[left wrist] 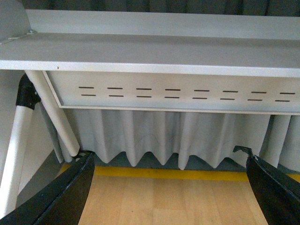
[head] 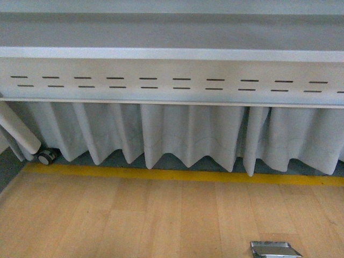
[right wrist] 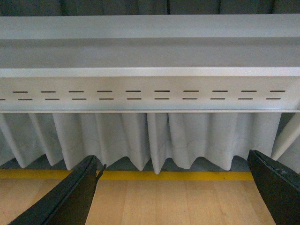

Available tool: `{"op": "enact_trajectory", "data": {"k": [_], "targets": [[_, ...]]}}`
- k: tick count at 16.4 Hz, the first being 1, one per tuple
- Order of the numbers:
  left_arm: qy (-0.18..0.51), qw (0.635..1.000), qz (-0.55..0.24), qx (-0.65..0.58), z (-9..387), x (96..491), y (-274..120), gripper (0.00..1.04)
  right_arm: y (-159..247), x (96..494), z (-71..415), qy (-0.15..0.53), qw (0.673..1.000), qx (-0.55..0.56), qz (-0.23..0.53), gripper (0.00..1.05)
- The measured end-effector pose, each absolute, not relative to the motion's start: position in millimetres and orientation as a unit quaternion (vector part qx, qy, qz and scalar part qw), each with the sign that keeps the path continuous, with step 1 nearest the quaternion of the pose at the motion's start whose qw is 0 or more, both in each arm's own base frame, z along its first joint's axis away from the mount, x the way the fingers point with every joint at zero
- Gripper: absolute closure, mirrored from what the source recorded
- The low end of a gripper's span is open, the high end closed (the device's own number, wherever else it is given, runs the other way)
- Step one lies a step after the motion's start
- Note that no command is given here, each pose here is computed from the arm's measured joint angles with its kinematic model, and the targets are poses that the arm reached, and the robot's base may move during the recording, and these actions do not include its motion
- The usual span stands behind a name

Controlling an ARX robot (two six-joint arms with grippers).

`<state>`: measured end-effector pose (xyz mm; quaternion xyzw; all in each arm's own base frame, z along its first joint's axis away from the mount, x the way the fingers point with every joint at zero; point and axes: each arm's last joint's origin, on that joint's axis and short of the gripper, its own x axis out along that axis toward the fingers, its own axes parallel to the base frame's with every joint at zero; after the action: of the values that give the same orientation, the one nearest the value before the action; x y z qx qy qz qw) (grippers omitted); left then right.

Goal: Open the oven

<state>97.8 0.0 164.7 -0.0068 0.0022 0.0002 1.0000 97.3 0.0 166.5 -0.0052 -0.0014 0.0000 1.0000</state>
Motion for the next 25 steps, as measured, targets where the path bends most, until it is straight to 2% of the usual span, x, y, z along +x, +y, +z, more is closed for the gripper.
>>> {"op": "enact_trajectory", "data": {"k": [25], "targets": [[0.002,1.0,0.0,-0.007,164.7,97.8,0.0,0.07,0.0,97.3,166.6,-0.002,1.0,-0.005,0.0,0.06]]}}
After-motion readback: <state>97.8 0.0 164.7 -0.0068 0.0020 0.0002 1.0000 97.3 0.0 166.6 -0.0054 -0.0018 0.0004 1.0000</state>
